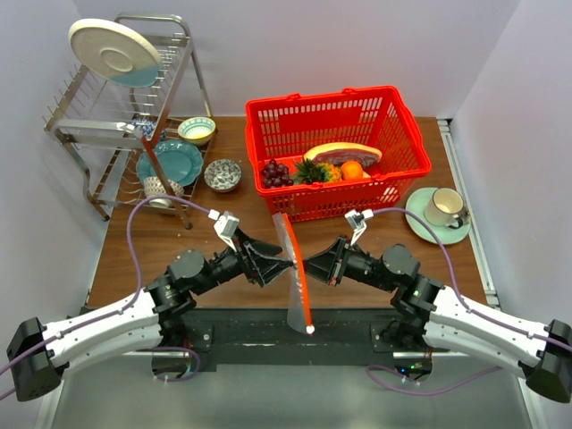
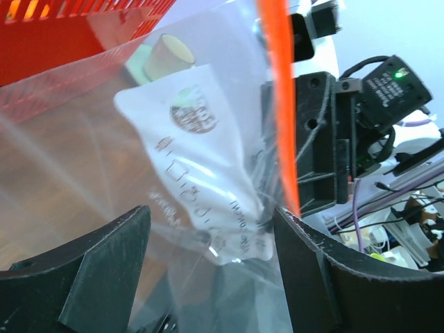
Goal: Place the food in the zip-top bag and seal the zipper
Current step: Open the zipper of the food storage bag.
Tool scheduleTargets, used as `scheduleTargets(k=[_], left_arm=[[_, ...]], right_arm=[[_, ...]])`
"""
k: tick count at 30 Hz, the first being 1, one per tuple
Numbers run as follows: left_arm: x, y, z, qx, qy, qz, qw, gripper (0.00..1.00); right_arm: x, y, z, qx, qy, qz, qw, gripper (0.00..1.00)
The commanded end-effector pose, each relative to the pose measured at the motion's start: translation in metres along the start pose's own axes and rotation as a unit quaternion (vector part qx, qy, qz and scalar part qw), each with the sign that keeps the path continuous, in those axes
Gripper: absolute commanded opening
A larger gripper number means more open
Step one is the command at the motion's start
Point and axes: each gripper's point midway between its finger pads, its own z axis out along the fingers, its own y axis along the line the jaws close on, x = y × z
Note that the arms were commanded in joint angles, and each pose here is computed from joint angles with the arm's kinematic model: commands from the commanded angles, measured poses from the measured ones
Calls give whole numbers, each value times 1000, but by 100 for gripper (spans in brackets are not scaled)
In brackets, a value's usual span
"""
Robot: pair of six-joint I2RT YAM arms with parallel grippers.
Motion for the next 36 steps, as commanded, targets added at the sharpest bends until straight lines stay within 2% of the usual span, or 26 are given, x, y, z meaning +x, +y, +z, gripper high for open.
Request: scheduleTargets(k=[1,9,11,14,15,16,17,19,20,22,31,36], left_arm=[[-21,-25,1,52,-35,-4,998,77],[-23,-23,1,47,-42,2,998,78],[-21,-23,3,50,-39,3,998,76],[-18,-22,6,53,-34,3,998,64],[-17,-22,6,53,-34,3,998,54],[-17,-22,6,53,-35,2,998,49],[-19,-23,6,54,-39,3,998,37],[-21,-23,5,57,-45,4,997,24],[-23,-24,4,59,-49,4,997,11],[-23,-24,3,60,-50,5,997,0],[-14,-19,2,47,-29,2,998,0],[-10,-13,-1,33,-20,3,999,0]], right_arm=[[-7,18,1,-31,-6,-3,999,0],[-3,12,3,-21,3,-3,1000,0],[-2,11,4,-19,6,-3,1000,0],[-2,12,6,-21,9,-4,1000,0],[-1,12,7,-21,11,-5,1000,0],[-1,12,7,-22,12,-6,1000,0],[-1,13,7,-23,12,-7,1000,0],[1,11,7,-21,16,-7,1000,0],[1,10,7,-18,16,-6,1000,0],[1,9,6,-16,16,-7,1000,0],[-11,3,-8,13,-23,-15,1000,0],[-26,8,-22,31,-46,-44,997,0]])
